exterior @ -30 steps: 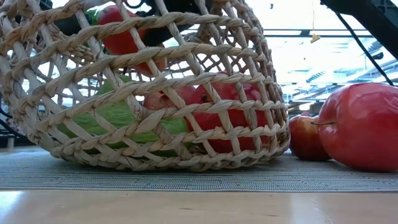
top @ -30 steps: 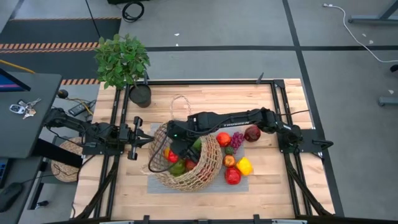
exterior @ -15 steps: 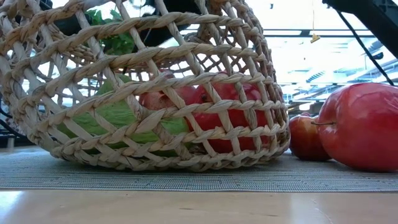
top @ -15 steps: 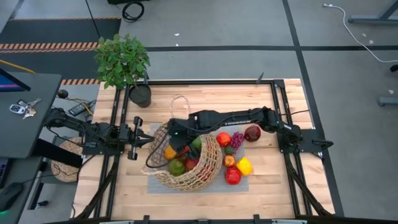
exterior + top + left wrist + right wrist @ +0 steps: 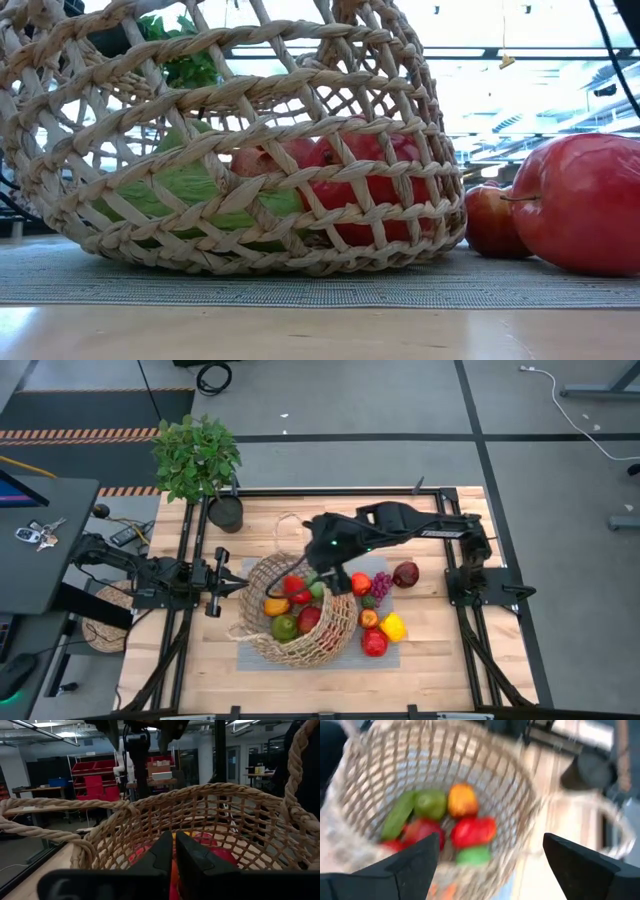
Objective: Build produce basket
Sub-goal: Put the red apple into the brown basket
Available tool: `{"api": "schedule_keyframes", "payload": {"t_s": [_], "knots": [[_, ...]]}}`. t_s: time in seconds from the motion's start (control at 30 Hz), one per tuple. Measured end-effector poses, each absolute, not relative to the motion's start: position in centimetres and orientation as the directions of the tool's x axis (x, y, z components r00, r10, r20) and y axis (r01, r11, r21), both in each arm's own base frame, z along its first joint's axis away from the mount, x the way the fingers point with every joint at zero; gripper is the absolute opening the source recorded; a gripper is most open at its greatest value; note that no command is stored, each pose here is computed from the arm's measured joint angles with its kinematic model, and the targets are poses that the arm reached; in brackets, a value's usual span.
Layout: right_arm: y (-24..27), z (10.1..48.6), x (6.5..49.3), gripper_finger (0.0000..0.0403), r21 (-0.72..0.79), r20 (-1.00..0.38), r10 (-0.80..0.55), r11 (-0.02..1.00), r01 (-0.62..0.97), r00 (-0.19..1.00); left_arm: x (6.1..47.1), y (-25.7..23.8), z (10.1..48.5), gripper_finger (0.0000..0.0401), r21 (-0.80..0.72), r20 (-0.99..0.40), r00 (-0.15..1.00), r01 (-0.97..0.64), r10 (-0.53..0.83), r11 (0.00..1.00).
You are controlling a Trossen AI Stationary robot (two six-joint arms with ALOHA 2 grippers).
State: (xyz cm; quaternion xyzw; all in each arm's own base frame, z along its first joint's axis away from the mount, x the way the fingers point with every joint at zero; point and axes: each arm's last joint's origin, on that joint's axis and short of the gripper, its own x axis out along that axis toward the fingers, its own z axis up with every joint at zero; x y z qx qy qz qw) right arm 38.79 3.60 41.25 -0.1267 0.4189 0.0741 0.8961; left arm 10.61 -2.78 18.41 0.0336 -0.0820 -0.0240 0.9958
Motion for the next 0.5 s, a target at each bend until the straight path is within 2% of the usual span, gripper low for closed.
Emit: {"api": "schedule_keyframes", "payload": {"t_s": [0.23,0.5], "knots": [[4.9,38.4,35.3,0.0353,-0.085,-0.846,0.044,0.973,-0.216,0.532,10.6,-2.8,18.4,0.0035,0.071,0.162,0.985,0.042,-0.053,0.997],[6.2,34.1,28.8,0.0349,-0.062,-0.693,0.04,0.991,-0.115,0.719,10.6,-2.8,18.4,0.0029,0.071,0.161,0.985,0.042,-0.053,0.997]]}}
